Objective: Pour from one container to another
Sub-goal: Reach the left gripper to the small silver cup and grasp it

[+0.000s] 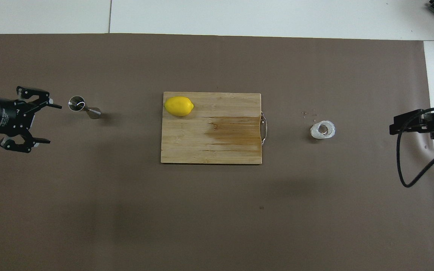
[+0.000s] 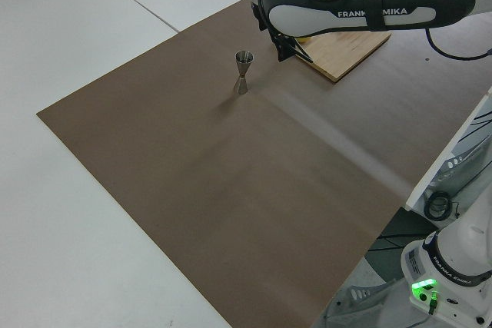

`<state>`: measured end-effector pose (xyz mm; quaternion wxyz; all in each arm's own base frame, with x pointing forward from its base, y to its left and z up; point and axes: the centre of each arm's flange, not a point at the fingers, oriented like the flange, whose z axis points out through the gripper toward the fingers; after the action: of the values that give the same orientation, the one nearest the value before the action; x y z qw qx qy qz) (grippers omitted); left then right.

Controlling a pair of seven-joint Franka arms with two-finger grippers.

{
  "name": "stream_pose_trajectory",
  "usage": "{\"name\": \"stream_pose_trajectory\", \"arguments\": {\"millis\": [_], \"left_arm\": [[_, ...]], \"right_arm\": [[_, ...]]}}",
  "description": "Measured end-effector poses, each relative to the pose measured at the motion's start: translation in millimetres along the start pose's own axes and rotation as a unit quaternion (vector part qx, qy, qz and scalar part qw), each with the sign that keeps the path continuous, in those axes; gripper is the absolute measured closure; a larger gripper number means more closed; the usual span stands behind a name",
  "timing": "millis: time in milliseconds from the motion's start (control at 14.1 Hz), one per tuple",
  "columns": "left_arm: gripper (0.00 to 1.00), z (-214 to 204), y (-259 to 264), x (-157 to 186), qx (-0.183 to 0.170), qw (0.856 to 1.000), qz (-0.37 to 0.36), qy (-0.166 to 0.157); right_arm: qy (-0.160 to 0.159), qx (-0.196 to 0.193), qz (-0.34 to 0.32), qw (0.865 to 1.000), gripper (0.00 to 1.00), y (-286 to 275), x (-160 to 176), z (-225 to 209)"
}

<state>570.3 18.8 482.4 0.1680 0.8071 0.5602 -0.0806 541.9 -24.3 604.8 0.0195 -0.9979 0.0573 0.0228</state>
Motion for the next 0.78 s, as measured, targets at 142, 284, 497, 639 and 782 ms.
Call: {"name": "stream_pose_trajectory", "arguments": {"millis": [142,284,497,639,782], "left_arm": [[0.00,8.3,-1.5,7.5,-0.033,0.997,-0.074,-0.012],[0.00,16.8,-4.1,16.4,-0.067,0.986,-0.153,-0.020],[0.00,34.1,-13.2,31.0,-0.122,0.952,-0.276,-0.043],[0.00,44.6,-21.3,40.3,-0.158,0.919,-0.357,-0.059],[0.00,50.6,-27.2,46.0,-0.178,0.890,-0.414,-0.075]], "right_arm": [[0.000,0.000,0.000,1.000,0.00,0.0,0.0,0.0],[0.000,0.000,0.000,1.000,0.00,0.0,0.0,0.0],[0.000,0.000,0.000,1.000,0.00,0.0,0.0,0.0],[0.000,0.000,0.000,1.000,0.00,0.0,0.0,0.0],[0.000,0.000,0.000,1.000,0.00,0.0,0.0,0.0]]}}
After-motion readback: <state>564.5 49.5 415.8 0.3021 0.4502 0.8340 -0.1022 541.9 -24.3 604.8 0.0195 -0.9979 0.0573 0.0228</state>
